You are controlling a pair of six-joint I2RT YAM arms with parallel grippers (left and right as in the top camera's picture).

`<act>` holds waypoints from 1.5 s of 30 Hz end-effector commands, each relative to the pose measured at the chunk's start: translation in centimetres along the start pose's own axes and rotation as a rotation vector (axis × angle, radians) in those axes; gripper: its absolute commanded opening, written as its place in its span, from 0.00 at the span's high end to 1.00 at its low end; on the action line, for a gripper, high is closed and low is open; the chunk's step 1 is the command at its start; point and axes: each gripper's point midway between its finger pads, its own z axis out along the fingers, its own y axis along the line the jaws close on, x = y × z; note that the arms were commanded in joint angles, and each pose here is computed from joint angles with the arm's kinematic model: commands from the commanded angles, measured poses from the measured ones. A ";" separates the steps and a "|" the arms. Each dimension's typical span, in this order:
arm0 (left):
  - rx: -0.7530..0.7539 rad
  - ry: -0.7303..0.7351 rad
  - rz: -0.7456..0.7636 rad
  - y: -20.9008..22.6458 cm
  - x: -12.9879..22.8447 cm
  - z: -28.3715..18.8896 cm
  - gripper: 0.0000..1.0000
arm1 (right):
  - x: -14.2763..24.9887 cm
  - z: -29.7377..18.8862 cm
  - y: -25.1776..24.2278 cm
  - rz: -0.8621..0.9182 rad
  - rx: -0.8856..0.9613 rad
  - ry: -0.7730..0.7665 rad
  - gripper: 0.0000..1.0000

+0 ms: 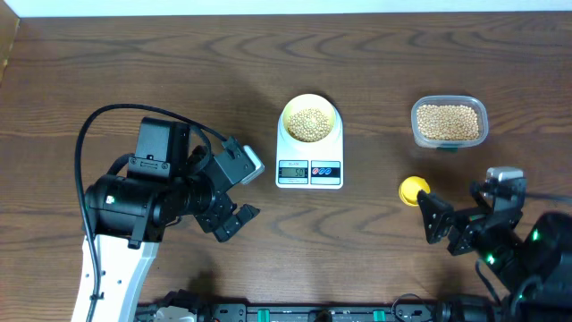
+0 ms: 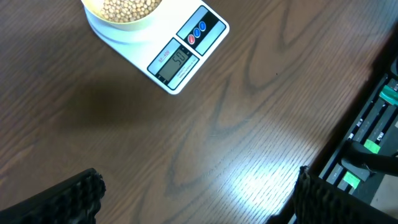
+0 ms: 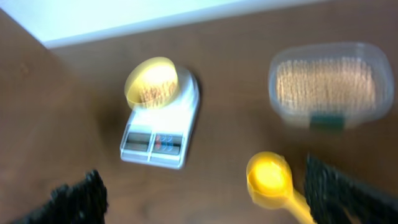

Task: Scoop item into bowl and weigh 50g on scale

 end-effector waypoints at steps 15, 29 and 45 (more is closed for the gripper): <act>-0.013 -0.016 0.023 0.1 -0.4 -0.6 0.01 | 3.6 5.5 -3.2 -0.059 0.004 -0.360 0.01; -0.013 -0.016 0.023 0.1 -0.4 -0.6 0.01 | 5.2 6.5 -7.4 -0.037 0.187 -0.466 0.01; -0.013 -0.016 0.023 0.1 -0.4 -0.6 0.01 | 5.3 6.5 -7.3 -0.108 0.200 -0.458 0.01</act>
